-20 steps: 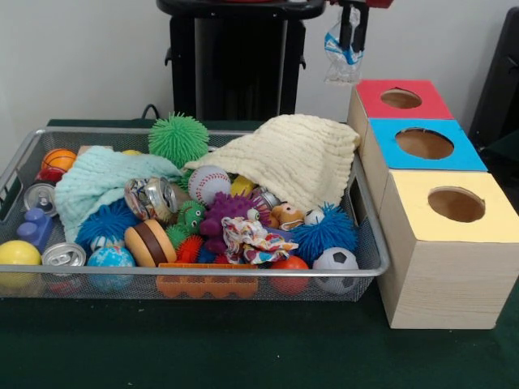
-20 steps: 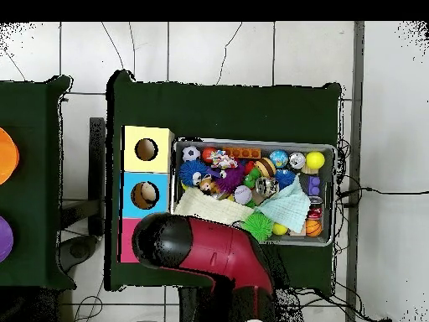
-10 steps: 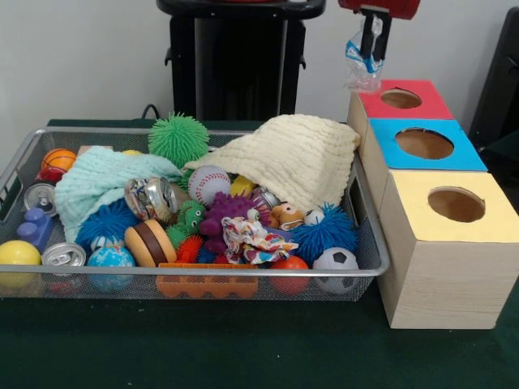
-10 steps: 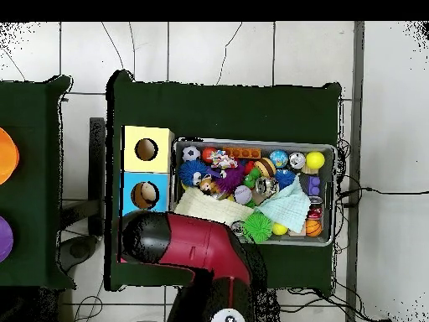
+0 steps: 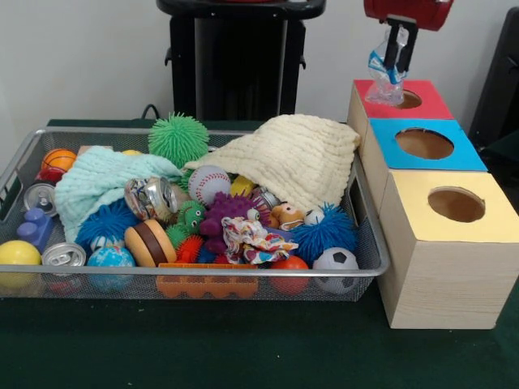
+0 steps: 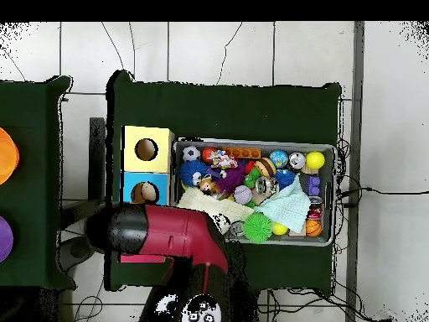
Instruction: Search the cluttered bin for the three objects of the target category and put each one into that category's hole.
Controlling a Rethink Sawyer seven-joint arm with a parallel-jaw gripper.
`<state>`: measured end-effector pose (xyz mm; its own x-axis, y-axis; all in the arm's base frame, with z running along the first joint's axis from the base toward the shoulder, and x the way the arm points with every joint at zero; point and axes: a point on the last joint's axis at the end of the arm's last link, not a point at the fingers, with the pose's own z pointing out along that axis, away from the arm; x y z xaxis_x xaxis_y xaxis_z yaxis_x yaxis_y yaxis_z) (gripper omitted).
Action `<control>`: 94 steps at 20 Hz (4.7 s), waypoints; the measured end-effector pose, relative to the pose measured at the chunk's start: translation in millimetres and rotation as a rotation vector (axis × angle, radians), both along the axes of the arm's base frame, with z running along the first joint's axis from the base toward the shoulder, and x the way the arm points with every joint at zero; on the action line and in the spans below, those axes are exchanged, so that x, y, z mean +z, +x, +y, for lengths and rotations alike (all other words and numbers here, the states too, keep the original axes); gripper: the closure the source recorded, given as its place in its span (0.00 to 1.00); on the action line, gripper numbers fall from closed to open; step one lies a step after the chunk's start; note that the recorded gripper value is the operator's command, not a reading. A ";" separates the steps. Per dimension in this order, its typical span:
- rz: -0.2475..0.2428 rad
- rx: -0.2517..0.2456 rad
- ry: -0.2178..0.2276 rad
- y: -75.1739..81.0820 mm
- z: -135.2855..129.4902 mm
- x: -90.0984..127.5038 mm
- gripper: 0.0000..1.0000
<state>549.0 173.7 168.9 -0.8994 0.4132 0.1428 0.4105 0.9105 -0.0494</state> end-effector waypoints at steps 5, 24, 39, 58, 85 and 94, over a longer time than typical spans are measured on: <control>-0.014 -0.033 -0.008 12.3 16.6 -5.3 1.00; -0.029 -0.099 -0.037 47.6 31.0 -35.0 1.00; -0.036 -0.098 -0.036 54.0 34.4 -37.6 1.00; -0.046 -0.102 -0.054 55.8 28.5 -34.8 0.00; -0.186 -0.421 -0.019 55.7 -143.3 10.6 0.00; -0.224 -0.550 -0.035 13.2 -252.5 -5.3 0.00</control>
